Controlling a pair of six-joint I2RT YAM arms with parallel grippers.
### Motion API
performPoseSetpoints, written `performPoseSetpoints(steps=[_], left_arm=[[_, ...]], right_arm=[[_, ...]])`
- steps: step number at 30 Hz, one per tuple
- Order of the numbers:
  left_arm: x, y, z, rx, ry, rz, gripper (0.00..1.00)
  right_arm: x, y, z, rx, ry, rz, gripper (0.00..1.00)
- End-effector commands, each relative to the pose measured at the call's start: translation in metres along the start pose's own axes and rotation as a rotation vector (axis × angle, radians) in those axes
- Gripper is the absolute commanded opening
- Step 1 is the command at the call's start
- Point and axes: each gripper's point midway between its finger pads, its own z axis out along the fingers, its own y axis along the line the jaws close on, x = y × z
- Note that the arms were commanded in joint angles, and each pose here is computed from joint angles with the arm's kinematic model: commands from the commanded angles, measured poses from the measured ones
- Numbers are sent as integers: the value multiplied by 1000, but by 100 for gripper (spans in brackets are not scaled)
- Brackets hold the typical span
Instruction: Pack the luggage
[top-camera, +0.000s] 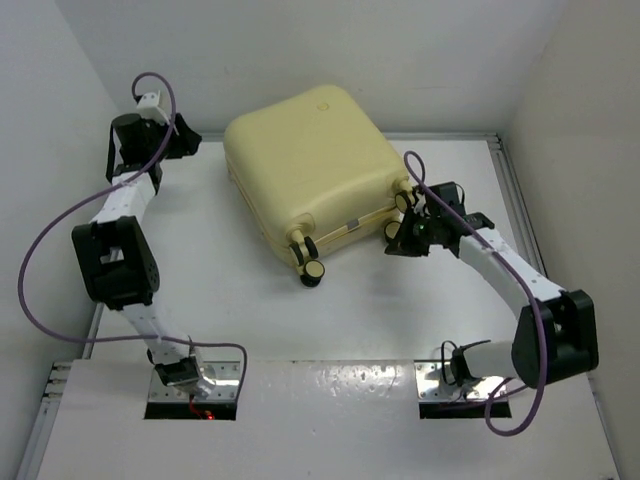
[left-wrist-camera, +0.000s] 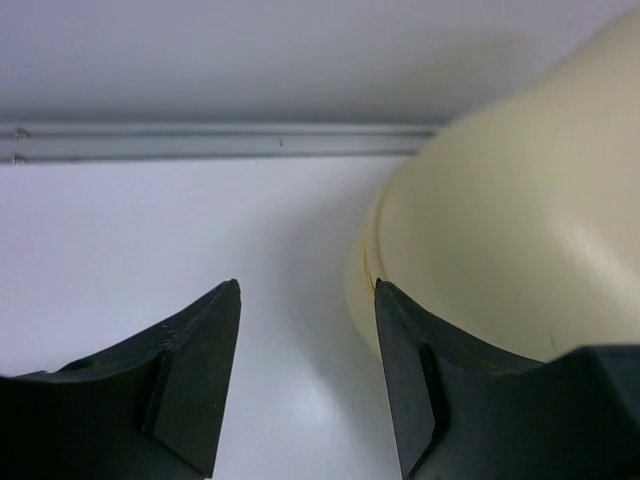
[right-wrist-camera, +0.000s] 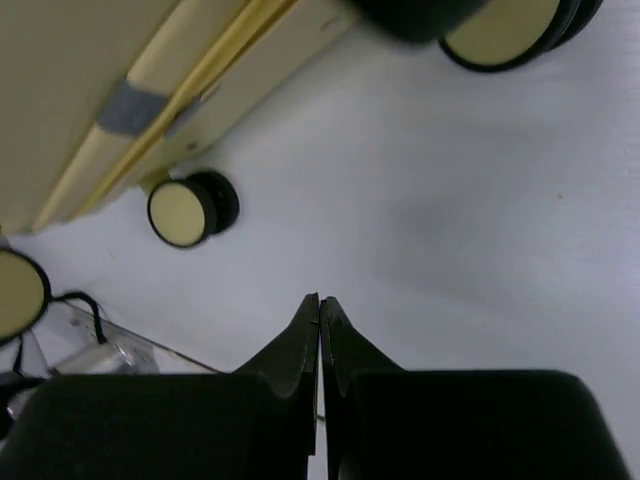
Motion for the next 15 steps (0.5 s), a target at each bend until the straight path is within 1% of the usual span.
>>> performPoseSetpoints(steps=[1, 2, 3, 4, 6, 7, 8, 10, 11, 12, 13, 15], left_arm=[[-31, 15, 30, 20, -56, -56, 61], [-24, 20, 39, 17, -29, -85, 62], [-5, 27, 56, 23, 5, -135, 62], [-15, 26, 64, 42, -13, -142, 62], [-12, 31, 78, 55, -21, -164, 63], [7, 39, 92, 50, 8, -201, 63], [-6, 36, 102, 65, -20, -191, 65], [2, 40, 119, 87, -12, -234, 65], [10, 34, 123, 96, 2, -237, 65], [0, 33, 124, 104, -28, -221, 65], [12, 29, 131, 120, -10, -234, 65], [17, 22, 134, 138, -4, -231, 66]], right_arm=[[-43, 11, 17, -29, -126, 159, 0], [-49, 8, 22, -26, -126, 197, 0], [-48, 4, 28, -12, -115, 235, 0], [-49, 1, 30, -3, -115, 253, 0], [-48, -10, 38, 33, -102, 327, 0], [-45, -16, 45, 48, -86, 346, 0], [-41, -20, 49, 55, -78, 386, 0], [-30, -27, 57, 81, -50, 419, 0], [-22, -31, 59, 104, -29, 449, 0], [-23, -29, 61, 98, -34, 475, 0], [-17, -33, 66, 116, -18, 514, 0], [-10, -36, 72, 125, -8, 546, 0]])
